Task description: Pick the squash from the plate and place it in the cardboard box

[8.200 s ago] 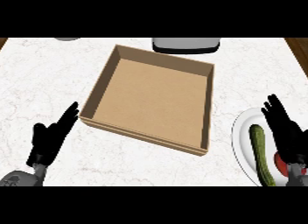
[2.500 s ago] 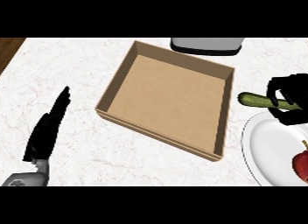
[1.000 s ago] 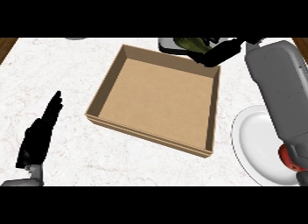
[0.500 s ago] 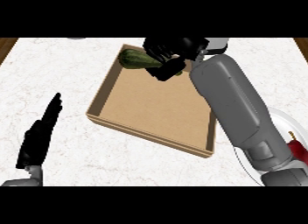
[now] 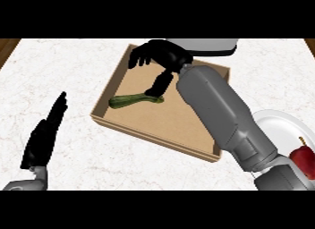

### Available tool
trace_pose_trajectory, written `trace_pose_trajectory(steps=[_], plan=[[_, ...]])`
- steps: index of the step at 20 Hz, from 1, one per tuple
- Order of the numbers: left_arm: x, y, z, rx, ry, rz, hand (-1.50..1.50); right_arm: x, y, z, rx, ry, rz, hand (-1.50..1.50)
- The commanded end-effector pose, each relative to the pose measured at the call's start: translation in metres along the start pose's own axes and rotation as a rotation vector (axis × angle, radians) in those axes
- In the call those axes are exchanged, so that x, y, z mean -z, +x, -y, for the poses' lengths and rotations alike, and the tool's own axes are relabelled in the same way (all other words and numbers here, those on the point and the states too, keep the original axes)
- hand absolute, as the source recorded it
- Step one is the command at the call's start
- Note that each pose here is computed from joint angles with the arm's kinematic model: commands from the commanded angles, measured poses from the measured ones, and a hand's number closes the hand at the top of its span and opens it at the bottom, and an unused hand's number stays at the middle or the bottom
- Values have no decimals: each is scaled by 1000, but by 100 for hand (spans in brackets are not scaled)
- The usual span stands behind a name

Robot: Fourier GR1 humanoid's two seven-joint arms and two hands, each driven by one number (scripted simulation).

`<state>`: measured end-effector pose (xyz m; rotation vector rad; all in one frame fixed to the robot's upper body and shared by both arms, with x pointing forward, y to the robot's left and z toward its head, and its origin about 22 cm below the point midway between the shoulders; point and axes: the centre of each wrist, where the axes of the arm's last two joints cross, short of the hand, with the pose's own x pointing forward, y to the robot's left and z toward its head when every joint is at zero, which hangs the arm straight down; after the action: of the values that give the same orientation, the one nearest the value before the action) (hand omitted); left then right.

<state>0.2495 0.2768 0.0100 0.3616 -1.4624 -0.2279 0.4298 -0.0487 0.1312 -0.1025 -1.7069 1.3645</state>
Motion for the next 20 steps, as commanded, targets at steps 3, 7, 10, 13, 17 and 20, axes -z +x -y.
trace_pose_trajectory(steps=[3,7,10,13,17,20], plan=[[9,2,3,1,-8,-4,0,4,-2,-4,157,-85,21,-150],[5,2,-6,-7,-7,5,0,-5,-24,7,370,-280,9,-150],[3,0,-3,-5,-10,-2,0,-1,-17,24,502,-360,33,-150],[2,-5,-5,12,-7,7,0,-8,-31,26,631,-395,47,-150],[-3,-1,4,-9,1,12,0,-45,-63,90,683,-527,8,-150],[-1,6,0,-3,-17,13,0,-79,-95,104,681,-600,-59,-150]])
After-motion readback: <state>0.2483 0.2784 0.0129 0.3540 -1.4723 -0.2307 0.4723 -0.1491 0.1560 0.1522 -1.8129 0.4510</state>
